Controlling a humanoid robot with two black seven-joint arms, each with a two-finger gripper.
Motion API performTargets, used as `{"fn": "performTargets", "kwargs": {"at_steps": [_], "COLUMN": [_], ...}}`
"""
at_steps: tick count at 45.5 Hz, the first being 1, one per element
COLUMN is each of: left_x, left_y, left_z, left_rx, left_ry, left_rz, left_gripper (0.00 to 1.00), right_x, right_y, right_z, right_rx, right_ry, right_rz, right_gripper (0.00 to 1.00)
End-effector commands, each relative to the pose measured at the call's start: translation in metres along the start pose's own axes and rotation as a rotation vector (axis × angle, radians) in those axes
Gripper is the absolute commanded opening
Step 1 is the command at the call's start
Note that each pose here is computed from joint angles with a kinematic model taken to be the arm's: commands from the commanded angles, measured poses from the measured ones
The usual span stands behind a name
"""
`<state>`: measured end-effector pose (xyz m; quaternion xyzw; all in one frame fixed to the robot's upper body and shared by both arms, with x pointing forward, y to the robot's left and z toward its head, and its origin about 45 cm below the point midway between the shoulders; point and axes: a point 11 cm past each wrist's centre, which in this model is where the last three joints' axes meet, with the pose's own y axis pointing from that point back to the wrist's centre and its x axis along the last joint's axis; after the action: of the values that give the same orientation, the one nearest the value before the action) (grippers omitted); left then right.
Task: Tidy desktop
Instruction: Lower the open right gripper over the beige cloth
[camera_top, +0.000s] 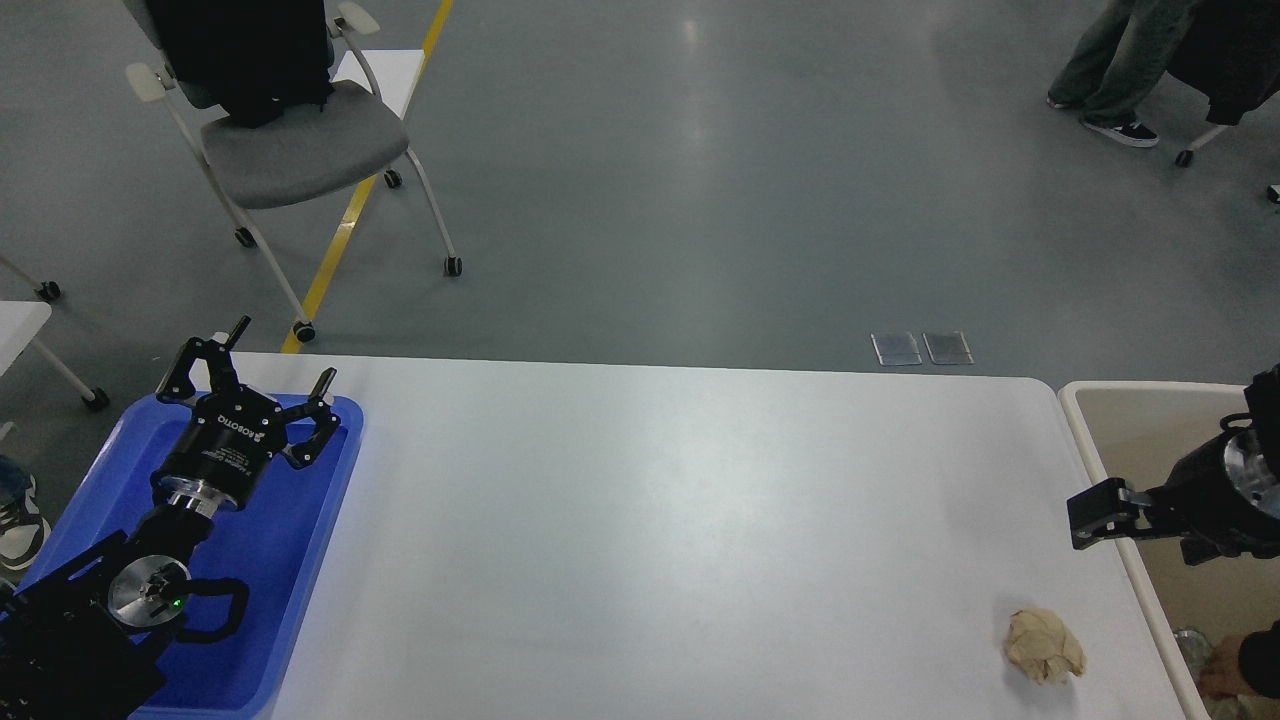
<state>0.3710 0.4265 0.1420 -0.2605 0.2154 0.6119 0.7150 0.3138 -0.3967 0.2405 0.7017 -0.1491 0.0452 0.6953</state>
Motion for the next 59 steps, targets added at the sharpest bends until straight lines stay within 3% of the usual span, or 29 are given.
{"fn": "performTargets", "kwargs": {"at_steps": [1,33,59], "left_x": [0.0,0.0,0.0], "left_y": [0.0,0.0,0.0], "left_z": [0.0,0.0,0.0], "left_rx": [0.0,0.0,0.0], "left_ry": [0.0,0.0,0.0], "left_rz": [0.0,0.0,0.0], "left_gripper": [0.99,0.99,0.99], "right_x": [-0.026,-0.084,-0.07], "right_y": [-0.032,-0.116,-0.13], "right_z": [-0.023,-0.01,0.003], "right_rx": [0.064,0.015,-0.027], "right_ry": [0.052,0.051,0.03], "right_rz": [-0.021,0.029,0.097], "right_gripper": [1.0,1.0,1.0]}}
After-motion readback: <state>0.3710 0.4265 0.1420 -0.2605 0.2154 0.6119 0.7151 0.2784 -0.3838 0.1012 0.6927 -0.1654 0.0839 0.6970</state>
